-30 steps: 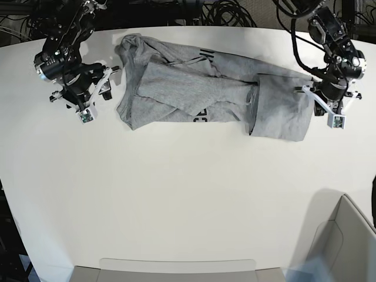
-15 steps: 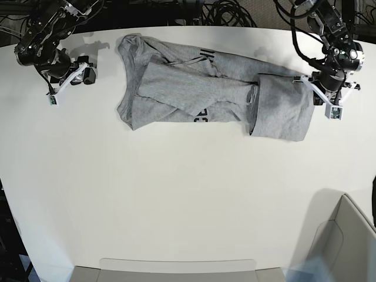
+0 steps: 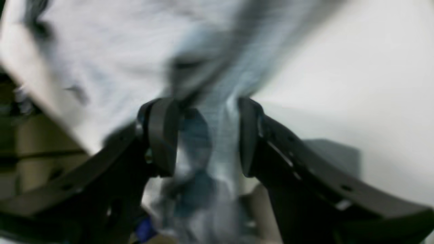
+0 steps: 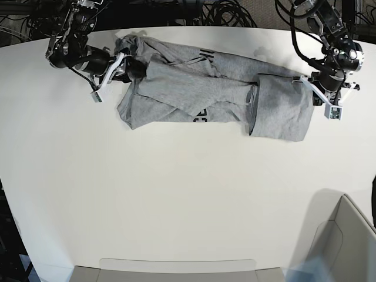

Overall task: Fold the T-shirt properly
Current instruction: 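Pinch the strip end with the right gripper and fold it toward the left gripper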

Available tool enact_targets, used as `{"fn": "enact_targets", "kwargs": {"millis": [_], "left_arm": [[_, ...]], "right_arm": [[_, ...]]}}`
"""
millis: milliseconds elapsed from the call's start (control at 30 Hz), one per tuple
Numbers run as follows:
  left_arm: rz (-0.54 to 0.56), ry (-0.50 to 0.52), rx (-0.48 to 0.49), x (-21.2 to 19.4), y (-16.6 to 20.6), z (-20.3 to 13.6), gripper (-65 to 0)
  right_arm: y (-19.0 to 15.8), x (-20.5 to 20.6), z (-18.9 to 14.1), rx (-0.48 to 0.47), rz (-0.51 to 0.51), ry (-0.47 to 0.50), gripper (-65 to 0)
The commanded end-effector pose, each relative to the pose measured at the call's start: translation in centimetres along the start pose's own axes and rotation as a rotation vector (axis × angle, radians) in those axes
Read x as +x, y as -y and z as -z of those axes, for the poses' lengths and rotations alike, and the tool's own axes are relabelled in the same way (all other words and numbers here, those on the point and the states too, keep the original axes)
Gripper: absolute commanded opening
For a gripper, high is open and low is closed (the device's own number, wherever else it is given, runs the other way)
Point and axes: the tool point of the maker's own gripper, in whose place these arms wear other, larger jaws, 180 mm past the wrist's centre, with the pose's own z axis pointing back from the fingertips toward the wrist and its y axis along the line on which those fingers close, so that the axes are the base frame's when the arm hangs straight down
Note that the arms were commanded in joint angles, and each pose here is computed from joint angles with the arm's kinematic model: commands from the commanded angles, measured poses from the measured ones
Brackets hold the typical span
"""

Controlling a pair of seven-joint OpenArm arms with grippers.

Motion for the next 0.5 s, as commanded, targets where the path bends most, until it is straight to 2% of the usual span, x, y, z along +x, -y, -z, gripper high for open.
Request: {"fn": "enact_targets", "kwargs": {"millis": [0,233,467], "left_arm": [[0.009,0.047,0.008,1.3,-0.4,-0.4,-65.0],[0.012,0.025,0.006,0.4,-0.3,-0.5,-65.0],[0.012,0.023,0.005,0.3,-0.3,-0.4,-65.0]], "right_arm": [[0.7,-1.4,-0.2,-0.035,-0.021,-0.081,-36.5],[0.5,-1.0,-0.1,-0.028,-0.022,-0.070,-36.5],[-0.3,1.7,1.0,0.008,-0.034,-0.013,-36.5]]}}
